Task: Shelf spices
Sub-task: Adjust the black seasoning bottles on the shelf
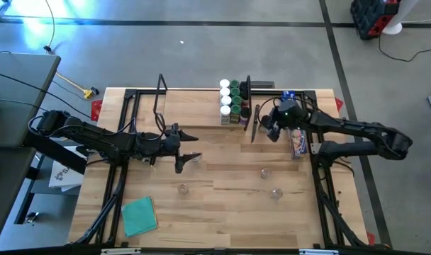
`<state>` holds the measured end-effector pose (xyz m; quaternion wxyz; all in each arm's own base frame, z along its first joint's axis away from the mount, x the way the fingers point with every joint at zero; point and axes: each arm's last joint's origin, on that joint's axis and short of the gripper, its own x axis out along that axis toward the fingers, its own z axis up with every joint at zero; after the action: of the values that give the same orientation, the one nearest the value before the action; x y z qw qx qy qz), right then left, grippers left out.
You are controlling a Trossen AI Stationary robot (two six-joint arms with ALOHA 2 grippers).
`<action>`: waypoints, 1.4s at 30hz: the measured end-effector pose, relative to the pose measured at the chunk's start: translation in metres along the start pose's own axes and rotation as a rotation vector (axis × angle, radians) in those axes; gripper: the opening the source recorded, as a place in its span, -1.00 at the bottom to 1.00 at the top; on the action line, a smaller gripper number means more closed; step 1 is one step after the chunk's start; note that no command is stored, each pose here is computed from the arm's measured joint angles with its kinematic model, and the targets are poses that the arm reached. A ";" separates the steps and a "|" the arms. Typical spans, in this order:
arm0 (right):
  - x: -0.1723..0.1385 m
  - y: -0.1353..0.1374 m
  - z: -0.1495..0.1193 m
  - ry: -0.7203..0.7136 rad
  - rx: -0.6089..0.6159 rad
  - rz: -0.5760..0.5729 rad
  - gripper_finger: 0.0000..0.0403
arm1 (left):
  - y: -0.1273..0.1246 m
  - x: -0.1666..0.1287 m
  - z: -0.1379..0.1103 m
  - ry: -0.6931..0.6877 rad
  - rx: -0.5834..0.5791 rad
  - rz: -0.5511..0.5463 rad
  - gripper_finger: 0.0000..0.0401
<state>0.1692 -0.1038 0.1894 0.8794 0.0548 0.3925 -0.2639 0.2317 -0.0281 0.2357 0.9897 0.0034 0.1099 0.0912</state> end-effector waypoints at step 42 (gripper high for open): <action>0.044 0.005 -0.021 -0.028 0.038 -0.017 -0.65 | 0.000 0.000 0.000 -0.001 0.000 -0.002 0.42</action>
<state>0.1825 -0.1118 0.1427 0.8813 0.0643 0.3756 -0.2796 0.2317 -0.0282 0.2358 0.9899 0.0032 0.1092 0.0903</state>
